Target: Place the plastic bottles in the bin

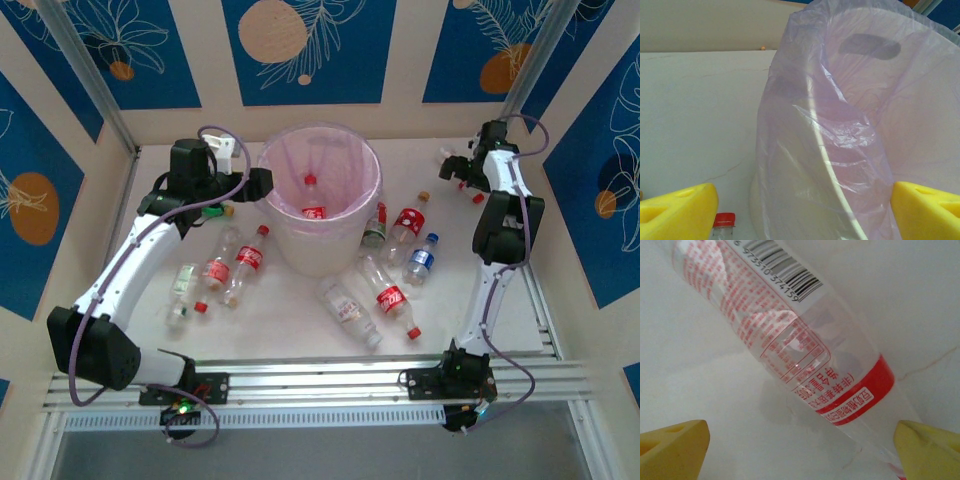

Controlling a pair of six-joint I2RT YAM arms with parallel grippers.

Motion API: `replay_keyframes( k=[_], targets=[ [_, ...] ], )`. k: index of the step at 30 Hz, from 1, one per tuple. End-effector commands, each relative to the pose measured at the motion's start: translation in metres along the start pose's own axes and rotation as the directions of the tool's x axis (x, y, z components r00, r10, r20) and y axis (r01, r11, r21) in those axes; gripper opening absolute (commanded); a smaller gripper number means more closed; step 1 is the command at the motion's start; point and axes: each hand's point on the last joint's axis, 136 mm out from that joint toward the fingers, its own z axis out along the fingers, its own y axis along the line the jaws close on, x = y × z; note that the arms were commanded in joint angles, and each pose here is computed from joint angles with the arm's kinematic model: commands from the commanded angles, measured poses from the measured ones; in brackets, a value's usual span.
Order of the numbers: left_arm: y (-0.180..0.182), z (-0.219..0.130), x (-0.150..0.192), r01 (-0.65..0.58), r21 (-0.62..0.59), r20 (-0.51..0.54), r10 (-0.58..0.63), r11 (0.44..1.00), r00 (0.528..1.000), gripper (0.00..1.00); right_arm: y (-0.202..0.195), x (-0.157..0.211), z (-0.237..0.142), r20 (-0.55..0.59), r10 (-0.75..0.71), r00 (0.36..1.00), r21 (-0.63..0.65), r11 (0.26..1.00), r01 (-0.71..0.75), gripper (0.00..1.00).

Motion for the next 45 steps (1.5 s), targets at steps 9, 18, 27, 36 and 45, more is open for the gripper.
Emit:
replay_keyframes(
  k=[9,18,27,36,45],
  targets=[
    [0.029,0.017,0.047,-0.011,-0.102,-0.161,-0.006,0.995,0.987,0.89,-0.006,0.027,0.026,-0.168,0.035,0.985,0.000,0.999,-0.036,0.84],
    [0.030,0.017,0.048,-0.013,-0.106,-0.165,-0.005,0.994,0.986,0.89,0.022,0.044,-0.039,-0.183,0.029,0.983,-0.075,0.996,-0.043,0.79],
    [0.028,0.017,0.048,-0.010,-0.096,-0.165,-0.006,0.995,0.986,0.89,0.026,0.027,-0.091,-0.065,-0.045,0.997,0.005,0.999,0.045,0.85],
    [0.029,0.014,0.046,-0.021,-0.107,-0.158,0.004,0.994,0.988,0.89,0.040,0.022,-0.034,-0.114,-0.236,0.965,-0.003,0.972,0.237,0.92],
    [0.029,0.013,0.044,-0.023,-0.106,-0.154,0.007,0.994,0.988,0.89,0.048,0.041,-0.011,-0.166,-0.285,0.944,-0.070,0.958,0.277,0.93]
  ],
)
